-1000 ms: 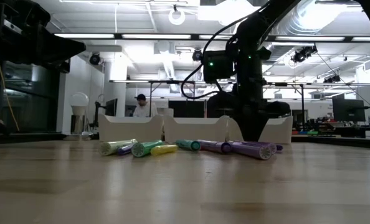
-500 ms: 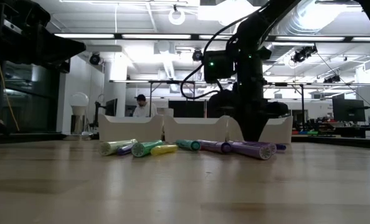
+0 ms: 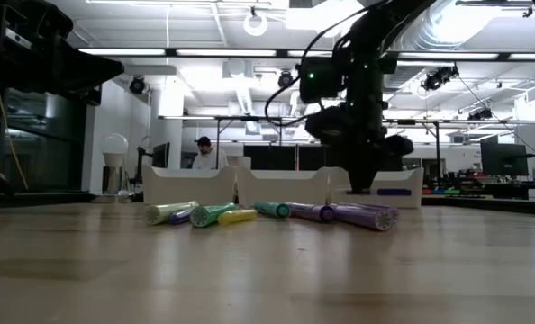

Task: Pick & Place Markers
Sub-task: Put the blue marker pen into the right white bin

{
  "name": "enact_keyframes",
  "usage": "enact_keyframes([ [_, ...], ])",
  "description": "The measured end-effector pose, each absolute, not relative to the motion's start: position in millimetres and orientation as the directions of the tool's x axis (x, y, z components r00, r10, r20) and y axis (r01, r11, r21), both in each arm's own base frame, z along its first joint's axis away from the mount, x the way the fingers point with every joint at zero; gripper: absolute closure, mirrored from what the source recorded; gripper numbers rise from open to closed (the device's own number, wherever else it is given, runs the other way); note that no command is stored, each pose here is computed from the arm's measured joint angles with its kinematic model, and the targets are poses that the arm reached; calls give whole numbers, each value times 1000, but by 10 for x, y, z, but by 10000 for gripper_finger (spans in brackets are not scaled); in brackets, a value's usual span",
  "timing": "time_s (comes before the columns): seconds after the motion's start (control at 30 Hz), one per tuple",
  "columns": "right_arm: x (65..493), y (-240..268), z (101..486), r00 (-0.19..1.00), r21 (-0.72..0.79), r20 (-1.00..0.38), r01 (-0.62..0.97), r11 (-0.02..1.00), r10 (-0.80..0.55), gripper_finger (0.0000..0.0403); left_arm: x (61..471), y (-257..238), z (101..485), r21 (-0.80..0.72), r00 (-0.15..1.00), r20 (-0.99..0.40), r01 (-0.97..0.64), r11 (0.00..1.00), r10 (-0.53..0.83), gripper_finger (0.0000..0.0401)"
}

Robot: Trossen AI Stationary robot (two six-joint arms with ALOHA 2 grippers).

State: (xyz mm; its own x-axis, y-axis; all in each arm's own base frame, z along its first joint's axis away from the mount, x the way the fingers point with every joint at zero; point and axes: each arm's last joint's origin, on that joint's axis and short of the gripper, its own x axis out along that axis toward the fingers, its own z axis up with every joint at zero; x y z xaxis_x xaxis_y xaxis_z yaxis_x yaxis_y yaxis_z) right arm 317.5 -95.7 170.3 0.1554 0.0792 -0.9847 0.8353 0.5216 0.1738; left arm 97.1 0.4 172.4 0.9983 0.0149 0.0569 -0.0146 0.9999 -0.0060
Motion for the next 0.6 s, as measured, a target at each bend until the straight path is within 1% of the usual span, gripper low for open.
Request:
enact_keyframes([
  [0.3,3019,-1194,2016,220,205,-975,814,544,38,386,971,4,1724,-6,998,57,-14,1000,15,400],
  [0.43,3000,-1375,2248,216,174,-976,787,592,0,388,971,4,1724,-6,998,57,-14,1000,15,400],
  [0.6,2912,-1638,2560,196,102,-978,741,664,-69,388,971,4,1724,-6,998,57,-14,1000,15,400],
])
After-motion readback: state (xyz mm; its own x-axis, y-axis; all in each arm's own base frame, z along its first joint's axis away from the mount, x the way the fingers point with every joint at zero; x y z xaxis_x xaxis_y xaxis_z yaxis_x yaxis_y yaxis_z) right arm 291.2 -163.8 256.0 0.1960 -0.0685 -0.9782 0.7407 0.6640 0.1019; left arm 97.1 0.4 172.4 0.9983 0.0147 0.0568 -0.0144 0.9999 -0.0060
